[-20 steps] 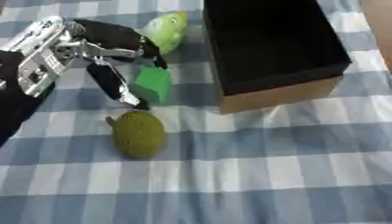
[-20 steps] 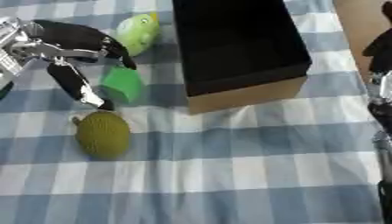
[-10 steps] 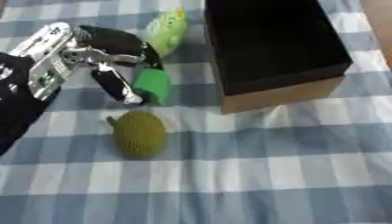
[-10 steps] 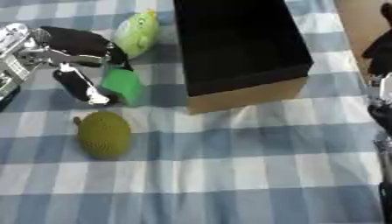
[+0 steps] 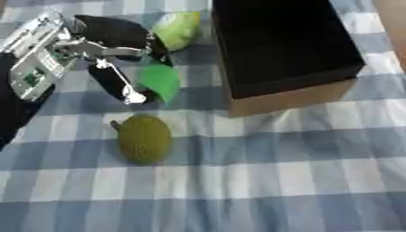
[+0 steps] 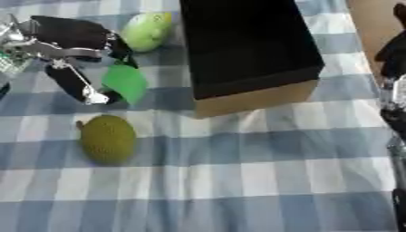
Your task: Pick up objects on the table and place them in the box.
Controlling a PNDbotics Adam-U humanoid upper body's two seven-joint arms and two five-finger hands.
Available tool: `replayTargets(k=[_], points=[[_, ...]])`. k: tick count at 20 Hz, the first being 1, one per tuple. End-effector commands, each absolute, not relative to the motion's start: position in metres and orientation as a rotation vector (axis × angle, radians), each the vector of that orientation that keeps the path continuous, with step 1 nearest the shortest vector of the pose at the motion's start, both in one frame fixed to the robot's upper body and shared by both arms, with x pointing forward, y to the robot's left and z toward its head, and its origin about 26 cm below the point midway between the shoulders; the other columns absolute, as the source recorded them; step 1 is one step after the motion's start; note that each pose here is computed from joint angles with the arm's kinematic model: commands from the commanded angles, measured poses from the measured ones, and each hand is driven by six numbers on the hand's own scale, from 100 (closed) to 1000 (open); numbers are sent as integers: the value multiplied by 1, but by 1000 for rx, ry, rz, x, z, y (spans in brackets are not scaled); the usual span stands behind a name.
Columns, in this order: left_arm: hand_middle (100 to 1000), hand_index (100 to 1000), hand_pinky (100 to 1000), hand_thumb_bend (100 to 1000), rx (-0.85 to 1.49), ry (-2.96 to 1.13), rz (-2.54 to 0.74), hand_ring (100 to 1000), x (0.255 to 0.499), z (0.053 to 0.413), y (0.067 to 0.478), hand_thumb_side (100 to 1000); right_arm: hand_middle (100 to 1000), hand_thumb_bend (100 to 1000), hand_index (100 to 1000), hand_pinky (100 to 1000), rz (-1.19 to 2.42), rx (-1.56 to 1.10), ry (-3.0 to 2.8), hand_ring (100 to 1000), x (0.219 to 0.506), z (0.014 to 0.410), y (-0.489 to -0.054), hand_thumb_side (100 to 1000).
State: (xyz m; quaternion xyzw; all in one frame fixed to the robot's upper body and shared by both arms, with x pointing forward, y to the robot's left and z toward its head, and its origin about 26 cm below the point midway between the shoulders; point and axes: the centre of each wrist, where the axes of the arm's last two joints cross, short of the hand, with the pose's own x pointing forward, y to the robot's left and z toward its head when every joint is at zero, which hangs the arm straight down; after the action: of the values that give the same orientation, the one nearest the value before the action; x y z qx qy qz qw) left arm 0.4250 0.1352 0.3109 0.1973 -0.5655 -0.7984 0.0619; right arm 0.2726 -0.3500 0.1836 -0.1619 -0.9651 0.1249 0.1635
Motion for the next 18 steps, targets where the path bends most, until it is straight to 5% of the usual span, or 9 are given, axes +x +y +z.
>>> replayTargets(k=[1, 6, 18], points=[[542, 727, 765, 100, 621, -1697, -2561, 701, 411, 339, 141, 248, 381, 100, 952, 948, 376, -468, -2764, 1000, 271, 189, -351, 470], [540, 732, 764, 100, 580, -1859, -2521, 697, 402, 362, 126, 246, 387, 100, 951, 948, 369, -468, -2769, 1000, 271, 190, -351, 470], [561, 733, 763, 100, 409, -2210, -2333, 695, 429, 398, 72, 245, 395, 100, 951, 949, 344, -446, -2790, 1000, 274, 194, -350, 470]])
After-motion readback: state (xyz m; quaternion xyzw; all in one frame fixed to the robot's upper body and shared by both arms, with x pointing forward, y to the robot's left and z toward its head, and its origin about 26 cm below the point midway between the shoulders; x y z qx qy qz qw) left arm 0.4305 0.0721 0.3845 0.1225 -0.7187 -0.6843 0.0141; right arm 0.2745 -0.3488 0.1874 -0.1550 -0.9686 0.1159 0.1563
